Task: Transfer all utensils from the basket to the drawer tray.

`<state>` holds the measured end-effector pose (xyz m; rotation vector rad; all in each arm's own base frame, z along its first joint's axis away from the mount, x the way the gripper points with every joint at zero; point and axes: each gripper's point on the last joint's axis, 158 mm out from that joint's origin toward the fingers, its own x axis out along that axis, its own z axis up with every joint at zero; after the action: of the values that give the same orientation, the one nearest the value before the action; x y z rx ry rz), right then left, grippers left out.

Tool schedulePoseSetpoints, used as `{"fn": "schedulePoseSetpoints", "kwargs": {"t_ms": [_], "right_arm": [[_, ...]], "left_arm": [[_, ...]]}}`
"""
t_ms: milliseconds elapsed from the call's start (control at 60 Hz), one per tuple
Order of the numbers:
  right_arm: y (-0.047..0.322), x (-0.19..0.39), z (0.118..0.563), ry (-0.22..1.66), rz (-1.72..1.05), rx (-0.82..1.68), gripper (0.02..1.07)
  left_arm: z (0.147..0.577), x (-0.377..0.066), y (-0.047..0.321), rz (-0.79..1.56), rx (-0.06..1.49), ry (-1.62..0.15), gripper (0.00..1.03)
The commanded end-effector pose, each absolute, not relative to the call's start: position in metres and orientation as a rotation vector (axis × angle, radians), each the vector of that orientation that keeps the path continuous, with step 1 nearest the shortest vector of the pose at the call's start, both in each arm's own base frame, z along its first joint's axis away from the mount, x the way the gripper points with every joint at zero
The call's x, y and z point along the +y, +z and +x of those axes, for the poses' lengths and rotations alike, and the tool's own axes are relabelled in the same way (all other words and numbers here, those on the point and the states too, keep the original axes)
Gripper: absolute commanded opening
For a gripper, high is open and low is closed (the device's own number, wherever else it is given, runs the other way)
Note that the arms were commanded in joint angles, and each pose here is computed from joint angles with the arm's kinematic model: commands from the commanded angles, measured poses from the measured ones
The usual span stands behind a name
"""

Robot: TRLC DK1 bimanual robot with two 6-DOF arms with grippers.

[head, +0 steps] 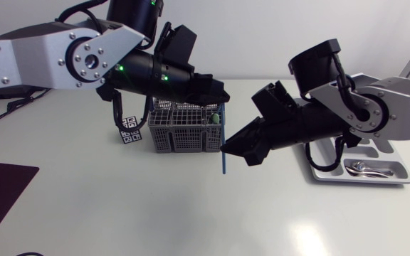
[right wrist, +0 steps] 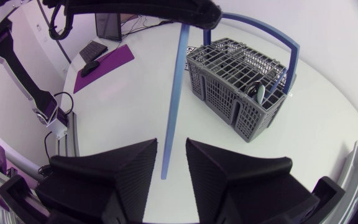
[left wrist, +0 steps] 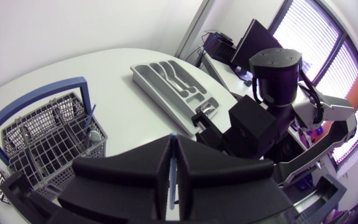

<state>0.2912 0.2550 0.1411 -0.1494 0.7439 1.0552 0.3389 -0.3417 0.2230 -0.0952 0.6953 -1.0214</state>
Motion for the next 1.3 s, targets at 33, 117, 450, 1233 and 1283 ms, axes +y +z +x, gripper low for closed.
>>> {"fn": "schedulePoseSetpoints", "kwargs": {"t_ms": [33,117,450,1233,1283], "right_arm": [[0.145,0.265,0.293,1.071,-0.128,0.738,0.2],[0.144,0.267,0.292,1.073,-0.127,0.743,0.18],[0.134,0.265,0.285,1.078,-0.141,0.765,0.08],[0.087,0.098,0.328,0.726,-0.101,0.903,0.08],[0.086,0.076,0.338,0.675,-0.08,0.912,0.08]], "left_arm": [[0.342,-0.348,0.227,-0.128,0.706,-1.025,0.04],[0.342,-0.348,0.227,-0.129,0.707,-1.024,0.04],[0.344,-0.347,0.23,-0.138,0.699,-1.019,0.15],[0.424,-0.29,0.227,0.011,0.621,-0.749,0.5],[0.423,-0.29,0.221,0.041,0.627,-0.742,0.5]]}}
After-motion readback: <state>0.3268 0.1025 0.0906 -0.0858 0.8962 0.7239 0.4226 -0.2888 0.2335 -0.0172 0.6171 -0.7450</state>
